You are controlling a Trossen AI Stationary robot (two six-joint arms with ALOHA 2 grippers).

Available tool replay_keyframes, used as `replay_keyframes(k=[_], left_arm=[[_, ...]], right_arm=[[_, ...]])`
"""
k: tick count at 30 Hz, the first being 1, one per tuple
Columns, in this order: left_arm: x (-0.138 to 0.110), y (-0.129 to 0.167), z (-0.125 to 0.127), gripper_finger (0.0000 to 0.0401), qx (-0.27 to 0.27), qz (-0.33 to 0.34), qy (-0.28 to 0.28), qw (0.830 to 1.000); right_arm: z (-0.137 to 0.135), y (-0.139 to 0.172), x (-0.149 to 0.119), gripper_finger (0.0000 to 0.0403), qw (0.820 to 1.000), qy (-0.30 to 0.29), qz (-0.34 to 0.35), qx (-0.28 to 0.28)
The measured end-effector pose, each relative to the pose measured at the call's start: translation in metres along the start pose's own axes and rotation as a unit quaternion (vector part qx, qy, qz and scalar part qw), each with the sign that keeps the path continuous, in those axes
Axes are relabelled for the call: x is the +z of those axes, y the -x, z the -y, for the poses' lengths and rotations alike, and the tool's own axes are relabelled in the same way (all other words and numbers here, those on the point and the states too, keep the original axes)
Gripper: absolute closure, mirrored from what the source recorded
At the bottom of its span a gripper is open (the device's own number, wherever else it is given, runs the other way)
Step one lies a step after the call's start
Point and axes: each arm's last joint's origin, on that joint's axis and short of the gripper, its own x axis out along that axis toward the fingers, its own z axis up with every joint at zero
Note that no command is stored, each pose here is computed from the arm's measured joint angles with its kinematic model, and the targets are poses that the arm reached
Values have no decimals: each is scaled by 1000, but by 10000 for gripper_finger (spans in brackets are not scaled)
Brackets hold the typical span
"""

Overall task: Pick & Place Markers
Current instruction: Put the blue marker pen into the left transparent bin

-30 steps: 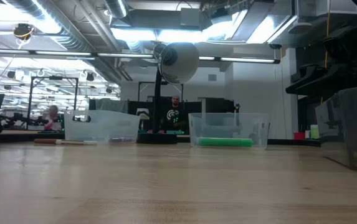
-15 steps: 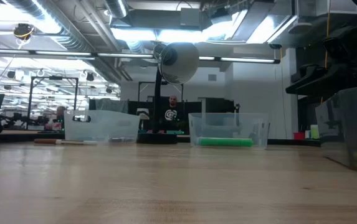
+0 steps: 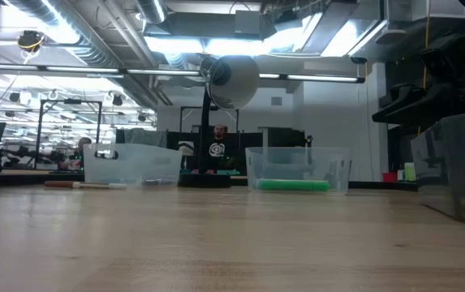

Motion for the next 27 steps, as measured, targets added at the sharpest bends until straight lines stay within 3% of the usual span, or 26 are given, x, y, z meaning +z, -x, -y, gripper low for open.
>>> replay_keyframes(k=[6, 14, 20, 27], left_arm=[[14, 23, 15, 369, -69, 68, -56, 994], [38, 47, 27, 366, -112, 152, -116, 975], [65, 77, 38, 369, -140, 235, -168, 947], [108, 144, 34, 369, -130, 346, -190, 910]], right_arm=[[0, 0, 0, 240, 1000, 0, 0, 0], [0, 0, 0, 240, 1000, 0, 0, 0], [0, 0, 0, 240, 1000, 0, 0, 0], [0, 0, 0, 240, 1000, 0, 0, 0]])
